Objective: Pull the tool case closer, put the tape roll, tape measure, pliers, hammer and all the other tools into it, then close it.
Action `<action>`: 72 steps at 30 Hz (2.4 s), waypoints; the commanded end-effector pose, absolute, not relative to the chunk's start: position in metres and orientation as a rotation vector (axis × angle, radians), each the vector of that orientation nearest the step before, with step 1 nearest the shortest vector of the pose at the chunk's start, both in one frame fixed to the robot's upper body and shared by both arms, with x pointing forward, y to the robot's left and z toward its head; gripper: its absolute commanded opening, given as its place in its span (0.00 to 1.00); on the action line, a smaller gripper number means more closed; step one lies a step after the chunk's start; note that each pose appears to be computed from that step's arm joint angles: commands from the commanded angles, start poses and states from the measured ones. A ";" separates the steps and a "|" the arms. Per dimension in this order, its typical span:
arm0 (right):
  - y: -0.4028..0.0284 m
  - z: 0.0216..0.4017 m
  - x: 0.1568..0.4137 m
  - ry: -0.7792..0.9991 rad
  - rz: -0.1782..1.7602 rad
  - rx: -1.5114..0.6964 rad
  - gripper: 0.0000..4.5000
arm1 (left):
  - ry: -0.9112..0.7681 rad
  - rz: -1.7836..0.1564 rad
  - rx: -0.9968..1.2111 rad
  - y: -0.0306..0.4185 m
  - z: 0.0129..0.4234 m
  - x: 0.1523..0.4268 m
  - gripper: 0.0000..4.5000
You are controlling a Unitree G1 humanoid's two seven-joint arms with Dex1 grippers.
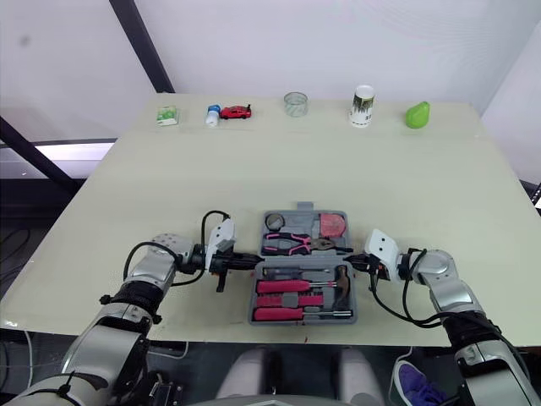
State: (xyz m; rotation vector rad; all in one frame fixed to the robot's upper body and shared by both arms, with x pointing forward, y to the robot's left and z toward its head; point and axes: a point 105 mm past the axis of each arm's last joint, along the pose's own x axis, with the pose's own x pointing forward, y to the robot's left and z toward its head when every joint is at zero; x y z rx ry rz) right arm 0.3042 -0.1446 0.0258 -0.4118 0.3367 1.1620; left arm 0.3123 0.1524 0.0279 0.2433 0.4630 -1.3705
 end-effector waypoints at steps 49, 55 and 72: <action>-0.131 0.034 0.281 0.351 1.262 -0.350 0.02 | 0.453 -1.419 0.273 0.137 0.030 0.294 0.00; -0.133 0.034 0.282 0.351 1.253 -0.357 0.02 | 0.435 -1.396 0.288 0.135 0.030 0.301 0.00; -0.168 0.052 0.289 0.354 1.112 -0.282 0.02 | 0.328 -1.271 0.322 0.172 0.058 0.304 0.00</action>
